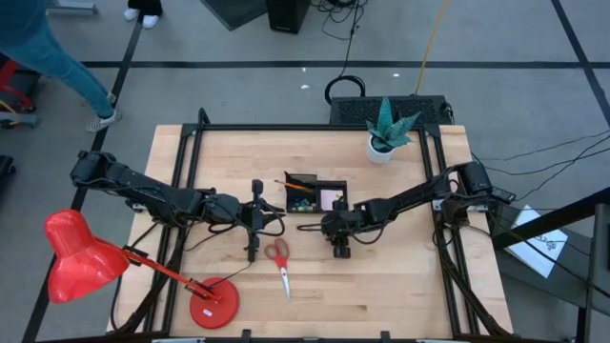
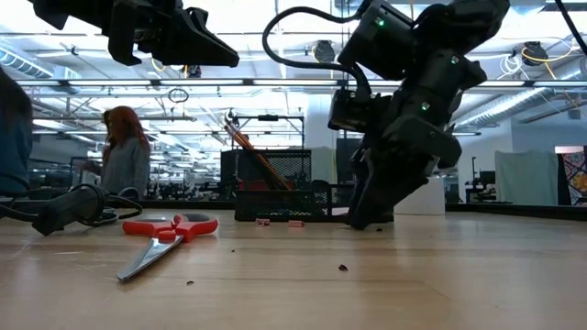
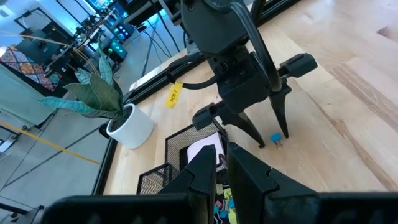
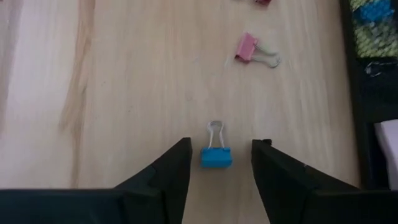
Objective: Pick and place office supplies into organizer
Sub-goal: Put the blue binder clip into the black desk organizer
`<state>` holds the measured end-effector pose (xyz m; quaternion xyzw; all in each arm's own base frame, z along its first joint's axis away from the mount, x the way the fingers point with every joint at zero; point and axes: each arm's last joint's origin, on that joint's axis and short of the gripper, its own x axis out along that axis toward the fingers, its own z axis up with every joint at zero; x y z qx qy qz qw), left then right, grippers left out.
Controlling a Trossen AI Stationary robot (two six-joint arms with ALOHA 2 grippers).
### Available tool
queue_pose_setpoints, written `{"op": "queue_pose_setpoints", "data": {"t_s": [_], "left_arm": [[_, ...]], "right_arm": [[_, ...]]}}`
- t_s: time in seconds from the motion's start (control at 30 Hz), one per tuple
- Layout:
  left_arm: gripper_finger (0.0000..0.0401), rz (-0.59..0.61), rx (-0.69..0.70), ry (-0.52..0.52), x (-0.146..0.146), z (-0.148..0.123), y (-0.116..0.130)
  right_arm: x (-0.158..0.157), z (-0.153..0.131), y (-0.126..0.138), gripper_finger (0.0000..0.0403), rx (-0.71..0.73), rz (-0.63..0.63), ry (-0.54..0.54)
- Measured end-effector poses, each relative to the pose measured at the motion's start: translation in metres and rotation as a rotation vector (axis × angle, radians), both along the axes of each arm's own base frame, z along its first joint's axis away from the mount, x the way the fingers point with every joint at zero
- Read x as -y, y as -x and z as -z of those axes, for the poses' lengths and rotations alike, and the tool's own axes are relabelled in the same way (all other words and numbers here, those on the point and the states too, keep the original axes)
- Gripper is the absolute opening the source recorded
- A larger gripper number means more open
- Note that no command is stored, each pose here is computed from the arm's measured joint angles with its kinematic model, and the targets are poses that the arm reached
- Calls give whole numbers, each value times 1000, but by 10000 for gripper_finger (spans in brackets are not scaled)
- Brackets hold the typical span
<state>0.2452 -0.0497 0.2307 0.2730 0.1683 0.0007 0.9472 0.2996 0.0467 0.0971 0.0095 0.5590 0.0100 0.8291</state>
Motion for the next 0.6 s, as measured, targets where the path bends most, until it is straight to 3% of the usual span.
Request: {"op": "queue_pose_setpoints", "data": {"t_s": [0.37,0.6], "left_arm": [[49,0,1,-1,0,0,0],[49,0,1,0,0,0,0]], "right_arm": [[-1,1,2,139,-24,-13,-16],[-1,0,2,101,-19,-21,-25]]}}
